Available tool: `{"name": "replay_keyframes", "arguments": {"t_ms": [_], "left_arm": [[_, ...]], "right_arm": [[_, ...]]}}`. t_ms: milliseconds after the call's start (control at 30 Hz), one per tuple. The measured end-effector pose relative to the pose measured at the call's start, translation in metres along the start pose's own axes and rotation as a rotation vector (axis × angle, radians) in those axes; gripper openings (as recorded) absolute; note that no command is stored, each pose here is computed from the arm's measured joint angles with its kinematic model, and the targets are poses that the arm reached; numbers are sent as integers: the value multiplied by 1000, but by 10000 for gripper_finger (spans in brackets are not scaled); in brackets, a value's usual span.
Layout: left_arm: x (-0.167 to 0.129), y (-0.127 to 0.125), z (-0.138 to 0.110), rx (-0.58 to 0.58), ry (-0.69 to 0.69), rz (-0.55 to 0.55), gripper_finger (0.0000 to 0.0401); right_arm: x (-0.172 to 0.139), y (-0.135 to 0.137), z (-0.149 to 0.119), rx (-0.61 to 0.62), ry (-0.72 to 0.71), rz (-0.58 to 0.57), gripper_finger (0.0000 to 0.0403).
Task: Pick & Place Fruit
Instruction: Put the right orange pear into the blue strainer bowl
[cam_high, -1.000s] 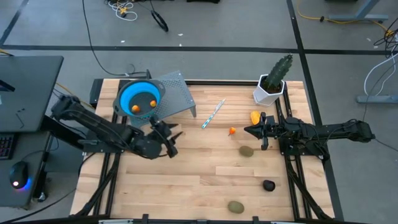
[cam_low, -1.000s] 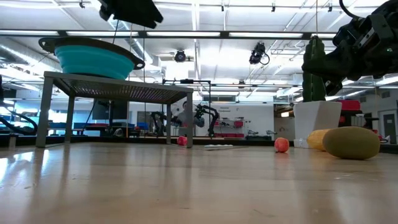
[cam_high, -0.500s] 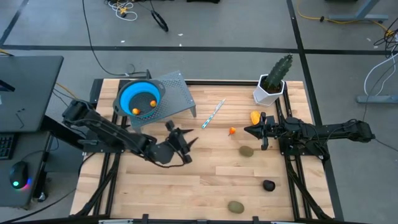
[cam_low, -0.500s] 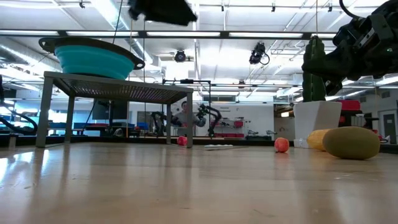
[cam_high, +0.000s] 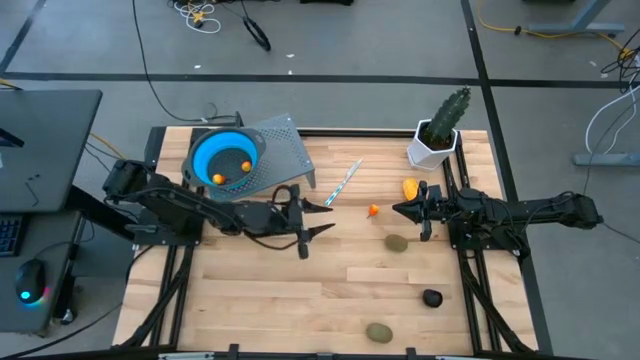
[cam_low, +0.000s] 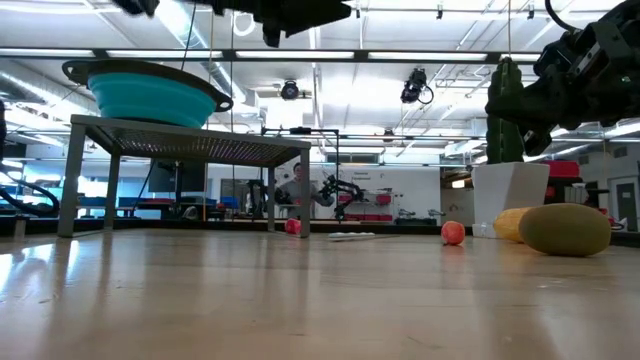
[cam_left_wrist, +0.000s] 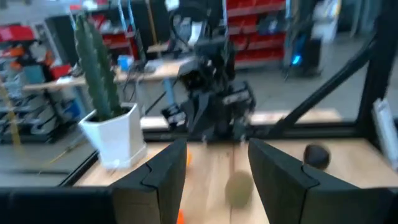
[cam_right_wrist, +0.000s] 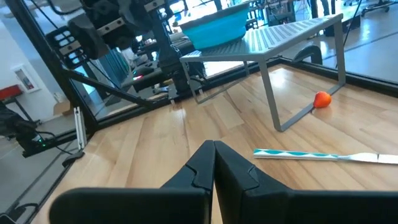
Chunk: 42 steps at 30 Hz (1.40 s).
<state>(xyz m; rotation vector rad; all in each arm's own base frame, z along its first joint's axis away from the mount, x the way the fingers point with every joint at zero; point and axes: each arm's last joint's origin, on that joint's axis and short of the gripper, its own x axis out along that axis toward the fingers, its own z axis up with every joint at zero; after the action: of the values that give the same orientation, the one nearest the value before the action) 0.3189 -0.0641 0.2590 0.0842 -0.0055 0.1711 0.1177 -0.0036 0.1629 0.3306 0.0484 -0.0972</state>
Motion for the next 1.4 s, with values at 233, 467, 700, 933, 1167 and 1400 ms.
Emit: {"name": "replay_keyframes", "arguments": {"t_ms": [233, 467, 700, 933, 1167, 1400], "left_arm": [[-12, 14, -13, -96, -182, -157, 183], [-16, 12, -21, -74, -145, -104, 183], [-18, 6, -23, -19, -126, -145, 183], [-23, 4, -17, -23, -118, -156, 183], [-25, 5, -15, -4, -102, -158, 183], [-25, 6, -16, -28, -94, -126, 183]], "right_arm": [[0, 1, 2, -10, -16, 5, 13], [0, 1, 2, 89, -24, 1, 13], [2, -1, 10, 271, -156, -108, 13], [4, -1, 21, 118, -292, -185, 13], [16, 2, 0, 30, -76, -147, 14], [32, 17, -3, -106, 43, -64, 15]]}}
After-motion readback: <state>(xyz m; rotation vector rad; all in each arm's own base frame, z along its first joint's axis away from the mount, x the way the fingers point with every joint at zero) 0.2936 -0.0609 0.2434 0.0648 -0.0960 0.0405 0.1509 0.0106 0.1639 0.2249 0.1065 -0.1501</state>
